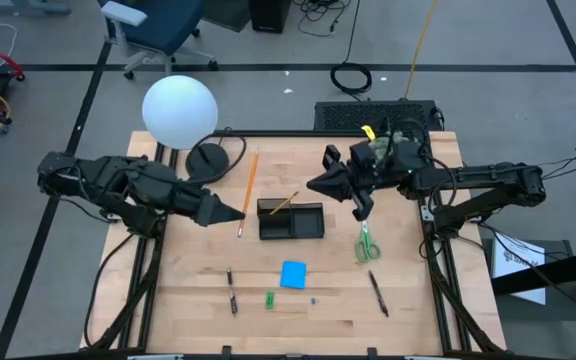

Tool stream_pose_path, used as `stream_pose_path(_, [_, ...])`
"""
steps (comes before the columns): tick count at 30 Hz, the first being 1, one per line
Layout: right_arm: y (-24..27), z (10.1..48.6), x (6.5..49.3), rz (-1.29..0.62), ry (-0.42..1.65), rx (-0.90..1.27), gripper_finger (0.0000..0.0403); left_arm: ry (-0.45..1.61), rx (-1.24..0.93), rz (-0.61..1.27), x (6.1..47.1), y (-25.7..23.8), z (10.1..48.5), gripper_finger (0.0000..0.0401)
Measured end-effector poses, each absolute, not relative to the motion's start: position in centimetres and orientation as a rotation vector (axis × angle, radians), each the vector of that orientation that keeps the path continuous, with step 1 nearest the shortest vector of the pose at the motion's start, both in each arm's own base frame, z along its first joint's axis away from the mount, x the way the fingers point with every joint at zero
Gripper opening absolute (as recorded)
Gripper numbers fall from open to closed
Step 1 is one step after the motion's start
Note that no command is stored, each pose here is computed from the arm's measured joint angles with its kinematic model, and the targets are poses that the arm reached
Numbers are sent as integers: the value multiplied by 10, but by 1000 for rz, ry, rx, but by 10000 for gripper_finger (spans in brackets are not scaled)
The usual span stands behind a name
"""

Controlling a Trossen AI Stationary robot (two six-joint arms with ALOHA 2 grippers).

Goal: Pick and place office supplies into organizer
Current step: Put the orange pencil into the black desk organizer

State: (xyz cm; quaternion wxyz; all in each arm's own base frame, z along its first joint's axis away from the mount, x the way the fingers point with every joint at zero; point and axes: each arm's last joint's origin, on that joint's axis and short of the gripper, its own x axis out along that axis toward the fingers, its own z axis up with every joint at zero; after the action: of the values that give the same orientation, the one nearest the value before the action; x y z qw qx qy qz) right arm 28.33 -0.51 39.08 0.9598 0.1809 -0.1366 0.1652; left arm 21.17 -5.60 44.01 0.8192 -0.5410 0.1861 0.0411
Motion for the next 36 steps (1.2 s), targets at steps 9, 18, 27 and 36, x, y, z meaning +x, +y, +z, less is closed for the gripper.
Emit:
stream_pose_path(9, [7,407,286,234,-136,23,0,339,-1250,-14,217,-49,451,0])
stream_pose_path(18, [32,455,266,-51,45,-522,1,314,-1295,-44,219,-42,454,0])
stream_pose_path(27, [67,451,277,-361,325,-1212,39,261,-1404,-138,225,-37,463,0])
stream_pose_path(36, [87,447,307,-443,300,-1481,102,300,-1446,-164,239,-36,458,0])
